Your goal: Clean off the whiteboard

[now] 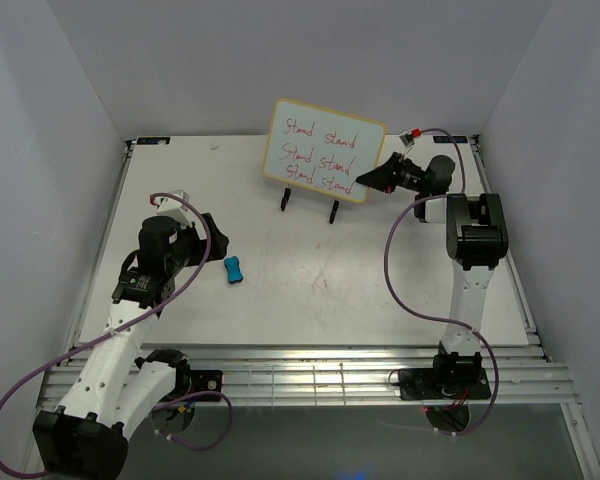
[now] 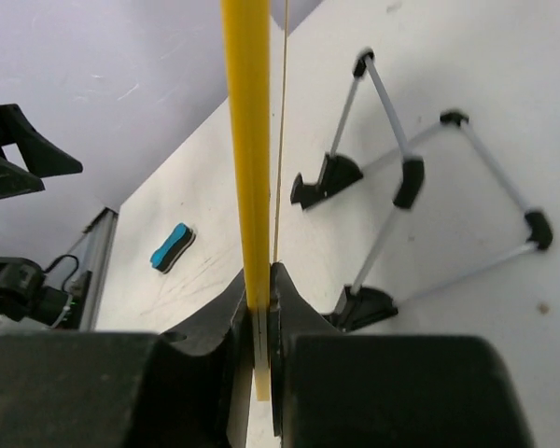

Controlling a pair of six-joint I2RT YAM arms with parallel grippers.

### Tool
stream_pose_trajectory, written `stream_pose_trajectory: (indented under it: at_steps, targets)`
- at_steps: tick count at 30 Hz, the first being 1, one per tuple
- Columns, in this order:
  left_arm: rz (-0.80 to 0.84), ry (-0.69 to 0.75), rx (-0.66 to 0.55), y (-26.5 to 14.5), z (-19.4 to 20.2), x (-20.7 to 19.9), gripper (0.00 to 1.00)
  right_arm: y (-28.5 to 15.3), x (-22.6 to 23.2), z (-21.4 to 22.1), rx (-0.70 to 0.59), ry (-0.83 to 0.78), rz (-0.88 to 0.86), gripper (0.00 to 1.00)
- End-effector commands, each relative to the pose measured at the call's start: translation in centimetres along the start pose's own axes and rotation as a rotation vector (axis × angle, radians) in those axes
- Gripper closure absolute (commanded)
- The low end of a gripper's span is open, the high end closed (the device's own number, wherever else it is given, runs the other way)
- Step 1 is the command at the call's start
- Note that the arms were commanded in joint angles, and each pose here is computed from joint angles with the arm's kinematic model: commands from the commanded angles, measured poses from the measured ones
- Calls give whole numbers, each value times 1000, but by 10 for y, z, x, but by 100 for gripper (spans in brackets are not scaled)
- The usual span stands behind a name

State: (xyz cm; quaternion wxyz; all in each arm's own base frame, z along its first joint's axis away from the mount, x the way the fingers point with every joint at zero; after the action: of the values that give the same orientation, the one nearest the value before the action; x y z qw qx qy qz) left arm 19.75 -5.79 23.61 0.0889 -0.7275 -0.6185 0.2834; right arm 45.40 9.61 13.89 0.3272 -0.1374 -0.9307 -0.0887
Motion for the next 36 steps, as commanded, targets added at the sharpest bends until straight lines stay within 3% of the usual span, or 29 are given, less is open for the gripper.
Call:
stream_pose_trajectory:
  at_steps: [1,7,12,19,23,25,36]
  targets:
    - [24,11,-18,-2,0,-1,2,4,36,-53,-98,-309,-9,92]
    - [9,8,-24,-2,0,-1,2,2,74,-81,-127,-378,-6,92]
    - [-68,-26,-26,0,-1,4,2,-7,115,-81,-164,-369,126,92]
    - [-157,-157,39,8,2,4,2,-42,200,-35,-162,-365,282,92]
    - [-233,-246,125,23,13,7,2,-65,225,18,-163,-232,344,92]
    - [-285,-299,165,32,22,9,2,-75,247,28,-190,-241,355,92]
    - [-376,-250,349,79,59,-13,2,-101,297,80,-125,-179,356,92]
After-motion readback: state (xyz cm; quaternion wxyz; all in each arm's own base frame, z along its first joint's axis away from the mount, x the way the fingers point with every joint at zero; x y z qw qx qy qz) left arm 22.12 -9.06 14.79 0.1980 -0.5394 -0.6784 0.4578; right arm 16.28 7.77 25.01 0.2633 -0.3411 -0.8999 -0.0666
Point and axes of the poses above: each gripper's point midway between its finger pads, its own y axis out along the fingers, its own x axis along the line the jaws close on, z = x × y, the point moved 10 cm from there along -y, back along the fingers, and after that the axes turned 1 degree about y, right-handed, at the moved point
